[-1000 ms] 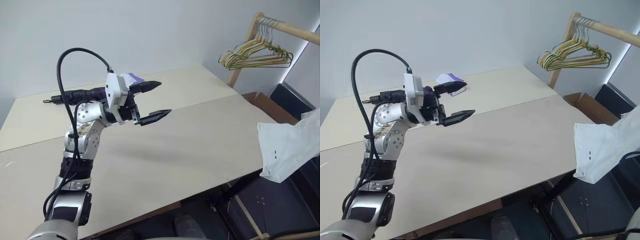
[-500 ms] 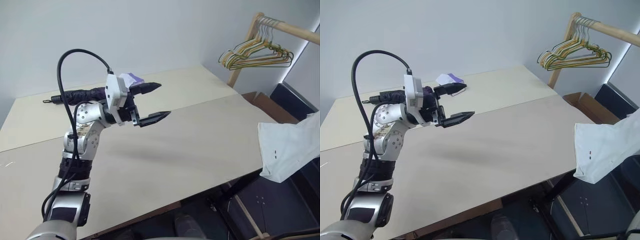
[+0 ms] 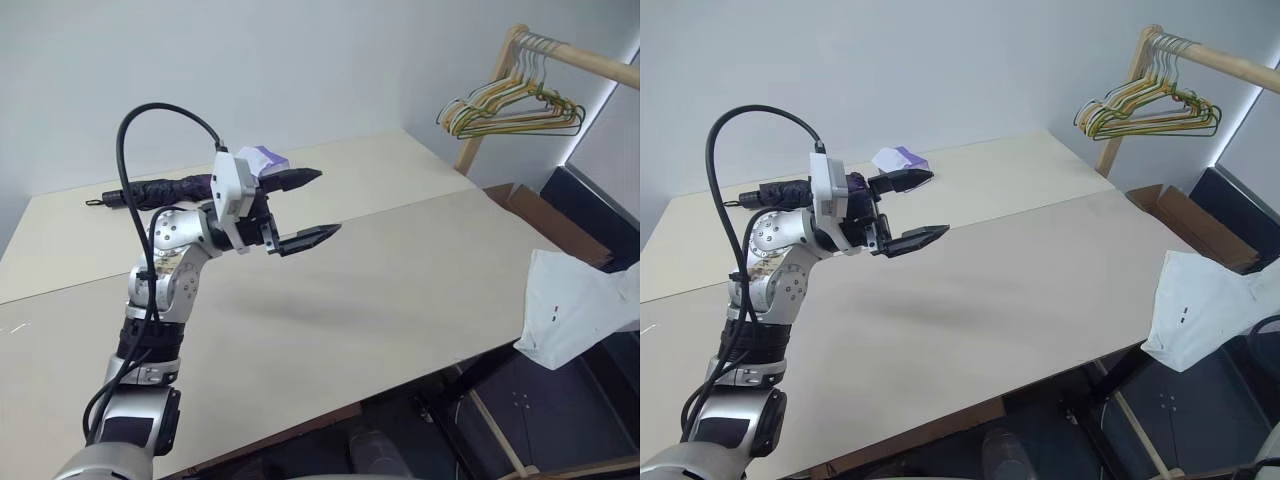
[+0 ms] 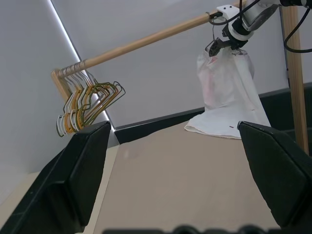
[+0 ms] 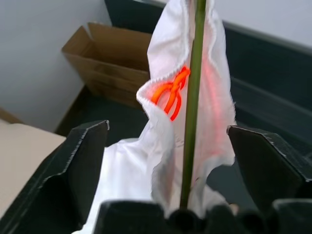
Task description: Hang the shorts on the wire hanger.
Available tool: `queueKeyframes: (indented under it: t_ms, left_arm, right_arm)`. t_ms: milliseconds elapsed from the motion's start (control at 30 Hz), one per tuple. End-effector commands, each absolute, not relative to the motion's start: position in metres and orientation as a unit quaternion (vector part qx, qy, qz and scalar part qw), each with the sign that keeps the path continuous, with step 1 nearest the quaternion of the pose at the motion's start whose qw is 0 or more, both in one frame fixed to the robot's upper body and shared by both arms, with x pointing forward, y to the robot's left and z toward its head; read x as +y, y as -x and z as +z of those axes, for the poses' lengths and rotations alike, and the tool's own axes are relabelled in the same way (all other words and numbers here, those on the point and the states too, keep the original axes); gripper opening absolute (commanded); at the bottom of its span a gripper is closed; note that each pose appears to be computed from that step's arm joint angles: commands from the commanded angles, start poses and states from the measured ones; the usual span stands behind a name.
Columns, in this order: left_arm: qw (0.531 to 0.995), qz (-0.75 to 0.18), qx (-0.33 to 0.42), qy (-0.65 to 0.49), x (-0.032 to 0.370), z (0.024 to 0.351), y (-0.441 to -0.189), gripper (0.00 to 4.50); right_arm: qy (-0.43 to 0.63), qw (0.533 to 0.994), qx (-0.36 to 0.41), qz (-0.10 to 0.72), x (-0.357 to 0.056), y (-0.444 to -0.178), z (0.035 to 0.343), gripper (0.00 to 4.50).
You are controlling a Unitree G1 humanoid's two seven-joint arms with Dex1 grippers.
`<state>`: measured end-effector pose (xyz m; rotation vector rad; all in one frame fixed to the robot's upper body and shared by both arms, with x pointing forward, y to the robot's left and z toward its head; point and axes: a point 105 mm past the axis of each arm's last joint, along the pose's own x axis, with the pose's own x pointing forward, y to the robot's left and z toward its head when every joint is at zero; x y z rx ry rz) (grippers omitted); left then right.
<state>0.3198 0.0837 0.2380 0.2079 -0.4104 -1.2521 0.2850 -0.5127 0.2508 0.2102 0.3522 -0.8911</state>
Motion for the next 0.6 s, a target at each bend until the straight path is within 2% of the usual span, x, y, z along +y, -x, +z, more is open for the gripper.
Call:
queueKeyframes:
  t_ms: [33,233,400,600]
  left_arm:
    - [0.779,-0.58,-0.217,-0.1,0.083,0.251,-0.314,4.5]
    - [0.772,-0.588,-0.222,-0.094,0.083,0.253,-0.311,4.5]
    - [0.77,-0.59,-0.226,-0.091,0.084,0.254,-0.31,4.5]
    - [0.768,-0.591,-0.235,-0.078,0.086,0.257,-0.307,4.5]
  right_arm:
    - [0.005,0.874,0.151,-0.461,-0.512,-0.284,0.292,4.47]
    - [0.129,0.842,0.139,-0.506,-0.479,-0.288,0.322,4.47]
    - [0.18,0.831,0.117,-0.512,-0.445,-0.287,0.33,4.47]
    - [0.231,0.811,0.041,-0.537,-0.395,-0.289,0.353,4.47]
